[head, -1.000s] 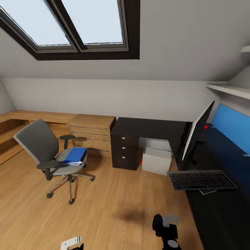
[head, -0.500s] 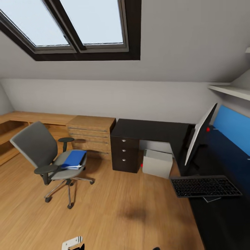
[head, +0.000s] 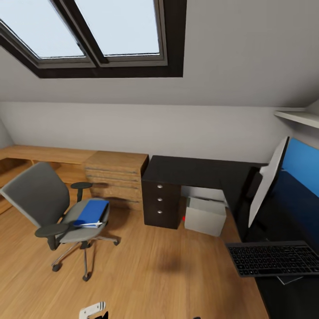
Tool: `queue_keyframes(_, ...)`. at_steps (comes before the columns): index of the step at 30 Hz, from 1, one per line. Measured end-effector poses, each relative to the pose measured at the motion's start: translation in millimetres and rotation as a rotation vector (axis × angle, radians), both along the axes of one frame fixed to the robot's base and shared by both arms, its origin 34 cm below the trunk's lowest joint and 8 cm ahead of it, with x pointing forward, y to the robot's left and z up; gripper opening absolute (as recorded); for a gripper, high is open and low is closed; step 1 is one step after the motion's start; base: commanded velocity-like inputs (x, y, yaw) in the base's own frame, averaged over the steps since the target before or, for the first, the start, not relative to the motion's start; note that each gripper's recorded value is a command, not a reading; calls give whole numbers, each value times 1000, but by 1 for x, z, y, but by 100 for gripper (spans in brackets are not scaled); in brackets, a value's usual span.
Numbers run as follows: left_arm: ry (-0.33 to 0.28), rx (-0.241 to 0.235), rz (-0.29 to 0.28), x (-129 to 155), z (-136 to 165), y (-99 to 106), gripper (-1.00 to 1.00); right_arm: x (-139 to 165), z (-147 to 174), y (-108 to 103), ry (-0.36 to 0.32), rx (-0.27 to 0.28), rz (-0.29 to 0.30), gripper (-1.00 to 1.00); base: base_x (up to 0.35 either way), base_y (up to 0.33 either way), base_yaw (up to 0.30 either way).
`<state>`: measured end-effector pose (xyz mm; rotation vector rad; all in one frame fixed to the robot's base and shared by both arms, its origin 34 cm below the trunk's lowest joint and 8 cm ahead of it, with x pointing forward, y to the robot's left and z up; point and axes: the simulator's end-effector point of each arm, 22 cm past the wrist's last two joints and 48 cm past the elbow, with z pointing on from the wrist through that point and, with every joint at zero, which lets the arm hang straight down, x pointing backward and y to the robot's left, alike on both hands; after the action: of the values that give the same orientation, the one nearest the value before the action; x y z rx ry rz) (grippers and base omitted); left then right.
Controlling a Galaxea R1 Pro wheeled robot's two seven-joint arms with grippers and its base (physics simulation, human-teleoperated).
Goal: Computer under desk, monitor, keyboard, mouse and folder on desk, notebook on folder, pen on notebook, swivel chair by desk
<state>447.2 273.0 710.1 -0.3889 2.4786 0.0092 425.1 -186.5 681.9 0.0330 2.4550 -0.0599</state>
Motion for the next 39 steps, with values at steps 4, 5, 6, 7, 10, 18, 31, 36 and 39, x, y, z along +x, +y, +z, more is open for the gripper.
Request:
queue_keyframes(4,0,0,0,-1,1,0,100,-1,1,0,0,0,0,-100,329,1,0)
queue_keyframes(5,0,0,0,-1,1,0,100,-1,1,0,0,1,0,-100,329,0,0)
queue_keyframes(6,0,0,0,-1,1,0,100,-1,1,0,0,1,1,-100,329,0,0)
queue_keyframes(7,0,0,0,-1,1,0,100,-1,1,1,1,1,0,-100,329,0,0)
queue_keyframes(10,0,0,0,-1,1,0,100,-2,1,1,2,2,1,-100,329,0,0)
queue_keyframes(18,-1,0,0,-1,1,0,100,-2,1,1,2,2,1,-100,298,0,0)
queue_keyframes(31,-6,-1,-3,1,2,-1,100,-2,1,1,3,2,1,-100,14,164,0)
queue_keyframes(36,-7,-1,-3,1,2,-1,100,-1,1,1,2,2,0,-100,111,277,0)
queue_keyframes(39,-6,-1,-3,1,2,-1,100,-1,1,1,2,2,0,-100,142,167,0)
